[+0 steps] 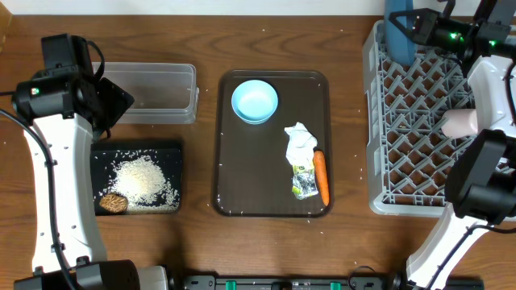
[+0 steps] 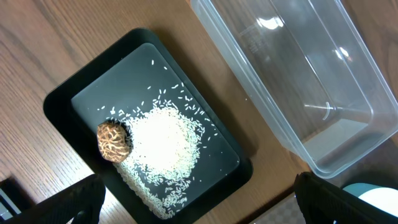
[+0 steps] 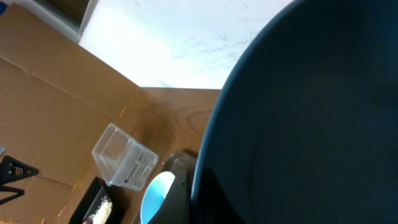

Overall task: Sort waste into correct bins and load items into the dishwasher rack
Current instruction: 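Lower the blue plate upright into the rack's back edge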

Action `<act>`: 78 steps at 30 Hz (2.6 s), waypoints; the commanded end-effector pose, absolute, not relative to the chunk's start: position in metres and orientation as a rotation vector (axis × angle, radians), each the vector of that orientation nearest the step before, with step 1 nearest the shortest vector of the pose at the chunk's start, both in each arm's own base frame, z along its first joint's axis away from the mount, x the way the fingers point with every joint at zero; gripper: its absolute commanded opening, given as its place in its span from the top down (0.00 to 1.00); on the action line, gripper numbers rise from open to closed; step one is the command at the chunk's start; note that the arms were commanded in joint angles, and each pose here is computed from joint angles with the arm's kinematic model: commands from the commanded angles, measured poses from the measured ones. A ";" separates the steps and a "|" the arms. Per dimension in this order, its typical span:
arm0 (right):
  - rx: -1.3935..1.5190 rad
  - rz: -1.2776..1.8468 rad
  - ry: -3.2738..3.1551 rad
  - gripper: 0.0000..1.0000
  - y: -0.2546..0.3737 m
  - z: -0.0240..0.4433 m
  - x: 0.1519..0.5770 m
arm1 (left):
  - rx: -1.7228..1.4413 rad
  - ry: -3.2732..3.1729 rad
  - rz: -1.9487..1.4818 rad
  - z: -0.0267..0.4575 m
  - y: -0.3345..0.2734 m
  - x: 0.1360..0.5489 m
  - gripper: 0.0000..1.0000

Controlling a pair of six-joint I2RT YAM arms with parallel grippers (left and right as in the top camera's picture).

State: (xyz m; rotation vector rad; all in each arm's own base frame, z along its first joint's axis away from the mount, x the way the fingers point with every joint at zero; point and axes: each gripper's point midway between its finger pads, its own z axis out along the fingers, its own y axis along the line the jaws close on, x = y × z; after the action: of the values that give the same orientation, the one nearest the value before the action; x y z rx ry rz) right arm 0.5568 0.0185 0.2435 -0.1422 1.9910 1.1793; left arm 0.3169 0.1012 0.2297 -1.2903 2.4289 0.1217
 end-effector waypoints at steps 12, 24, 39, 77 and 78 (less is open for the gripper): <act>0.101 1.148 2.072 0.98 -0.033 0.229 0.552 | -1.305 2.392 0.120 0.238 0.103 0.315 0.02; 0.047 1.333 1.993 0.99 -0.016 0.268 0.537 | -1.305 2.392 0.120 0.238 0.103 0.315 0.02; 0.094 1.453 2.019 0.99 0.013 0.272 0.537 | -1.305 2.392 0.120 0.238 0.103 0.315 0.02; 0.754 0.462 2.312 0.79 -0.147 0.221 0.484 | -1.305 2.392 0.120 0.238 0.103 0.315 0.02; 0.779 0.404 2.317 0.79 -0.152 0.224 0.477 | -1.305 2.392 0.120 0.238 0.103 0.315 0.02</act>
State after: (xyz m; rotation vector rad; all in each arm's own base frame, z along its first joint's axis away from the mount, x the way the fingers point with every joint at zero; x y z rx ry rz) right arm 0.4921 -0.1050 0.2376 0.6359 2.2749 0.7876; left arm 0.3169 0.1012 0.2297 -1.2903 2.4289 0.1217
